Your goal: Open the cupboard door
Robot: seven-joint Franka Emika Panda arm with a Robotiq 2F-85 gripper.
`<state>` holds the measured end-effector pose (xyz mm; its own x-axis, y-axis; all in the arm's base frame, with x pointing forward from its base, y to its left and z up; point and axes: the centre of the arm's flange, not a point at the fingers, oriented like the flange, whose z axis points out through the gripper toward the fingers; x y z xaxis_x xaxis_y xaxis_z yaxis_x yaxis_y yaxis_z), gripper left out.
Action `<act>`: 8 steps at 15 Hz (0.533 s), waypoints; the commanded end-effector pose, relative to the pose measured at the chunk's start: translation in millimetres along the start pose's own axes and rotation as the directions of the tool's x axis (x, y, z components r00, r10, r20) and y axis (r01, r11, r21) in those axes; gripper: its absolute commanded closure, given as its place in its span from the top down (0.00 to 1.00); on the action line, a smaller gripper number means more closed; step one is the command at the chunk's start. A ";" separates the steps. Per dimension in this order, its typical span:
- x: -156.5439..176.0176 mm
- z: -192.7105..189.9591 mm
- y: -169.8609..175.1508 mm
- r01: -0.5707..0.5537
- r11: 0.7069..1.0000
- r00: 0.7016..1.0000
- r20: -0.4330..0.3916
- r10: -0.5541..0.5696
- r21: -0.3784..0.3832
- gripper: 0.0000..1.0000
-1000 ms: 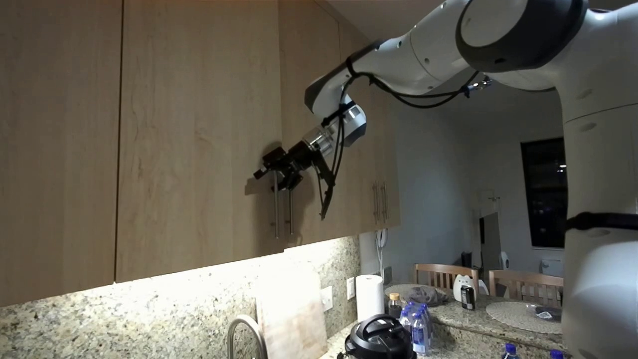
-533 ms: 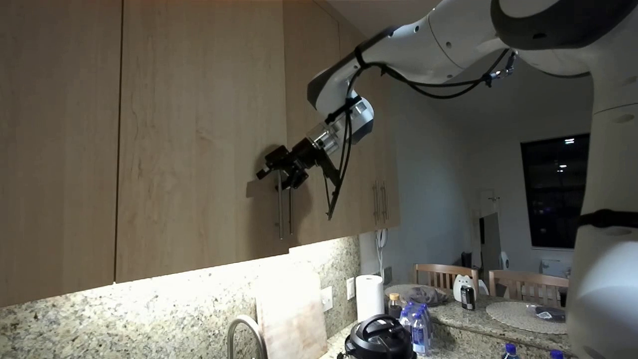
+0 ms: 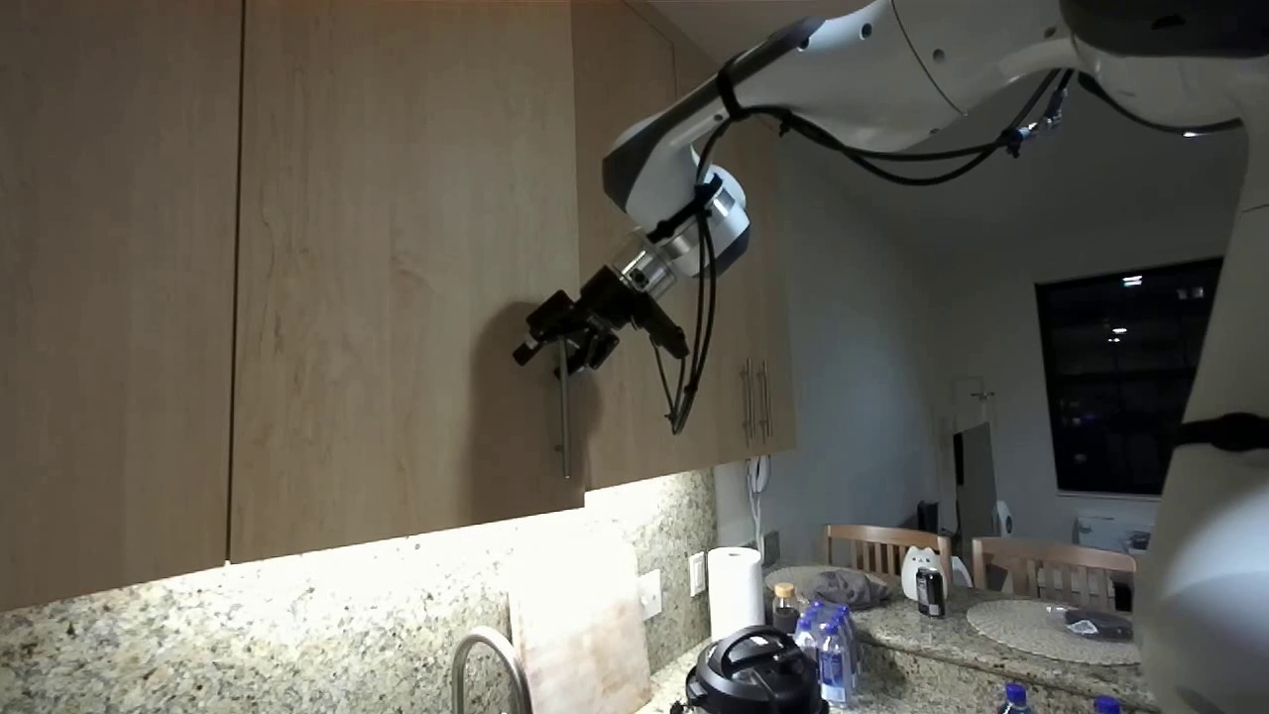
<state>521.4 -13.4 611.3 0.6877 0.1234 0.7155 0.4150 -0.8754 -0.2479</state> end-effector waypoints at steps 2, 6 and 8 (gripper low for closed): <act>-26.1 9.2 -53.2 0.000 0.999 0.996 0.088 -0.003 0.033 1.00; -28.4 7.3 -63.6 0.004 1.000 0.995 0.101 -0.005 0.016 1.00; -29.9 8.1 -68.2 -0.010 1.000 0.994 0.106 0.010 -0.004 1.00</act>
<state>503.0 -0.6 615.2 0.7052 0.1676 0.6889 0.4069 -0.8914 -0.1997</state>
